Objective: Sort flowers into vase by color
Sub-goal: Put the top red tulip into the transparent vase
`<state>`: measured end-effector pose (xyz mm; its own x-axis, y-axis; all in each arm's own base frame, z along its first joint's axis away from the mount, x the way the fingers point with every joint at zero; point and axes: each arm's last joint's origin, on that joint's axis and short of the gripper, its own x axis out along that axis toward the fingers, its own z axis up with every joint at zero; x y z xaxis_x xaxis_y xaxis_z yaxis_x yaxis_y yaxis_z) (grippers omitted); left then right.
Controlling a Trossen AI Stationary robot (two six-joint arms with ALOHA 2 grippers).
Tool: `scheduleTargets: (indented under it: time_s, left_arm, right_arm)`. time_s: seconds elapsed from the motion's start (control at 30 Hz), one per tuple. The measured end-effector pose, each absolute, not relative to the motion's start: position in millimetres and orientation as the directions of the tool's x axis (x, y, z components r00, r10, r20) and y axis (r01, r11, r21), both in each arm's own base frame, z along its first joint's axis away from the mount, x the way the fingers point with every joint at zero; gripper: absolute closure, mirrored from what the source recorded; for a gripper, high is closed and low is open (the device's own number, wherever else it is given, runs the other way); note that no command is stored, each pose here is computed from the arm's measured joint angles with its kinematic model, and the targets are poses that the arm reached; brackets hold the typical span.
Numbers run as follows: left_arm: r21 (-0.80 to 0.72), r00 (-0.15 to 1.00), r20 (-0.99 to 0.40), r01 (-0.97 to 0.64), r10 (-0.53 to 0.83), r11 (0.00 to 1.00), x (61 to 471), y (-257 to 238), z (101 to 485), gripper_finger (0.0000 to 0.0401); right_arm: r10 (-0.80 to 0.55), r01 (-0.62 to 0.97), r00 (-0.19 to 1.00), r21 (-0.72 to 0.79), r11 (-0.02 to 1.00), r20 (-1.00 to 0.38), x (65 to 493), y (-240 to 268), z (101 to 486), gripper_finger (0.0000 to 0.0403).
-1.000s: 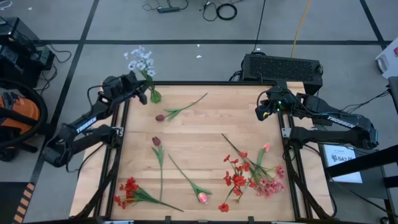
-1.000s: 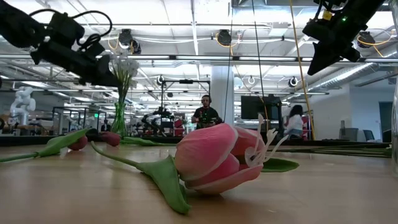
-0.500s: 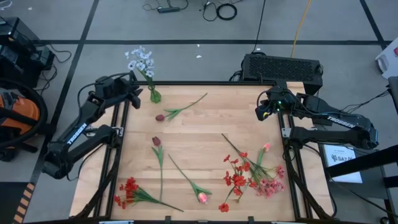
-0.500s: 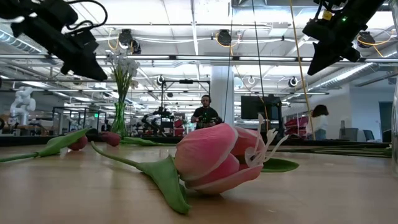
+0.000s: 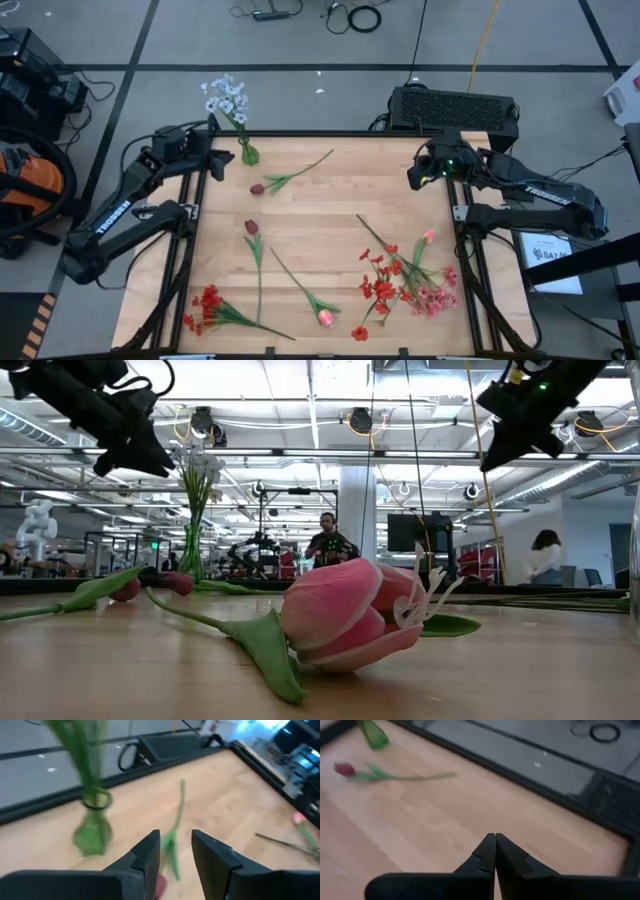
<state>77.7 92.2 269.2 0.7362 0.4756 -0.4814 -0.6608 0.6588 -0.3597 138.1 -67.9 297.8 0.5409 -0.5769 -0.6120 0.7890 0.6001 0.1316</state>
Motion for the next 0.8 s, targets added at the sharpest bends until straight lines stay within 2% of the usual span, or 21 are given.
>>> scheduleTargets:
  time_s: [0.13,0.23,0.4,0.57,0.8]
  left_arm:
    - [-0.349,0.736,-0.495,-0.655,0.462,0.67,87,84,269,0.0284]
    - [-0.348,0.723,-0.517,-0.666,0.458,0.659,94,78,267,0.0284]
    - [-0.348,0.694,-0.577,-0.686,0.431,0.638,103,68,261,0.0284]
    - [-0.339,0.677,-0.614,-0.691,0.406,0.639,111,62,256,0.0284]
    - [-0.337,0.666,-0.647,-0.686,0.37,0.645,120,59,252,0.0284]
  right_arm:
    - [-0.449,0.642,0.7,0.214,0.736,-0.556,167,-75,299,0.0403]
    - [-0.369,0.571,0.75,0.254,0.781,-0.549,193,-83,290,0.0403]
    - [-0.245,0.478,0.753,0.252,0.842,-0.611,232,-96,278,0.0403]
    - [-0.118,0.336,0.772,0.242,0.91,-0.625,279,-111,292,0.0403]
    - [-0.048,0.238,0.67,0.153,0.959,-0.741,338,-133,308,0.0403]
